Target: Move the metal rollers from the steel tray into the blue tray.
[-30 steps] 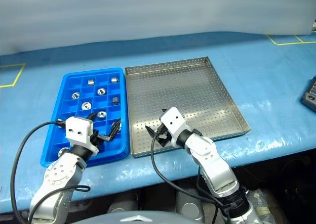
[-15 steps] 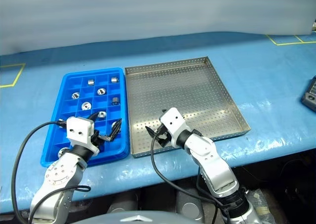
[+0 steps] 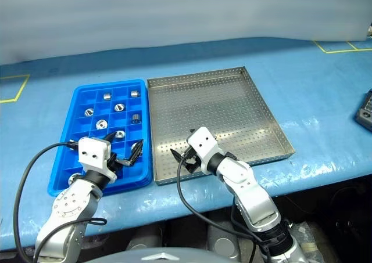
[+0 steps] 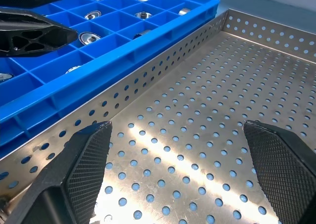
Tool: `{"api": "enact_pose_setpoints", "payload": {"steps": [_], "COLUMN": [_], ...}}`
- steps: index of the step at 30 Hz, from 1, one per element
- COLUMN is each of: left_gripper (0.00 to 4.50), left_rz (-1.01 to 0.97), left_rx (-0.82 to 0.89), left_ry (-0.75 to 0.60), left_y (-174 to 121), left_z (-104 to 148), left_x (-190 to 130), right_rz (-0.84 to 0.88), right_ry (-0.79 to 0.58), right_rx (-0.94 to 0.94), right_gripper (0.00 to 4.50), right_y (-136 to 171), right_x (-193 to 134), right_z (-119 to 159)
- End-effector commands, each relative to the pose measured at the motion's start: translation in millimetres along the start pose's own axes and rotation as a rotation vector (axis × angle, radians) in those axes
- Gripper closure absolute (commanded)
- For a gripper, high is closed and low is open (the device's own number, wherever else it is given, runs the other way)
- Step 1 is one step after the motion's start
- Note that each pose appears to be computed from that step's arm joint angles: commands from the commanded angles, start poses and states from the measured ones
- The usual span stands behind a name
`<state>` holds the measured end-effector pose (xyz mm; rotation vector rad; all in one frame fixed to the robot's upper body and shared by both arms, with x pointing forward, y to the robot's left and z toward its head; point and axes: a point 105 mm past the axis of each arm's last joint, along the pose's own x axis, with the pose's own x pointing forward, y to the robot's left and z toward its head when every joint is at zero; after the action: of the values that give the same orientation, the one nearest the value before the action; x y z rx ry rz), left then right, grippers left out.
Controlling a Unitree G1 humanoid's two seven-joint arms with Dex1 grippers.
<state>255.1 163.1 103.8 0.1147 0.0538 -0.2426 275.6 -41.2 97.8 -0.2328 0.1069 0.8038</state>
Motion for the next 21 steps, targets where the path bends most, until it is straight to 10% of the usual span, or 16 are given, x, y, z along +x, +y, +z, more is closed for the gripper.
{"api": "enact_pose_setpoints", "payload": {"steps": [1, 21], "left_gripper": [0.0, 0.0], "left_rz": [-0.004, 0.0], "left_rx": [0.008, 0.006], "left_ry": [-0.04, -0.04], "left_y": [-1.3, -1.5], "left_z": [10.0, 10.0], "left_x": [-0.1, -0.5], "right_rz": [0.015, 0.02], "right_ry": [-0.061, -0.063], "right_rx": [-0.028, -0.023], "right_gripper": [0.02, 0.02], "right_y": [3.5, 5.3], "right_x": [-1.1, -0.4], "right_z": [17.1, 17.1]}}
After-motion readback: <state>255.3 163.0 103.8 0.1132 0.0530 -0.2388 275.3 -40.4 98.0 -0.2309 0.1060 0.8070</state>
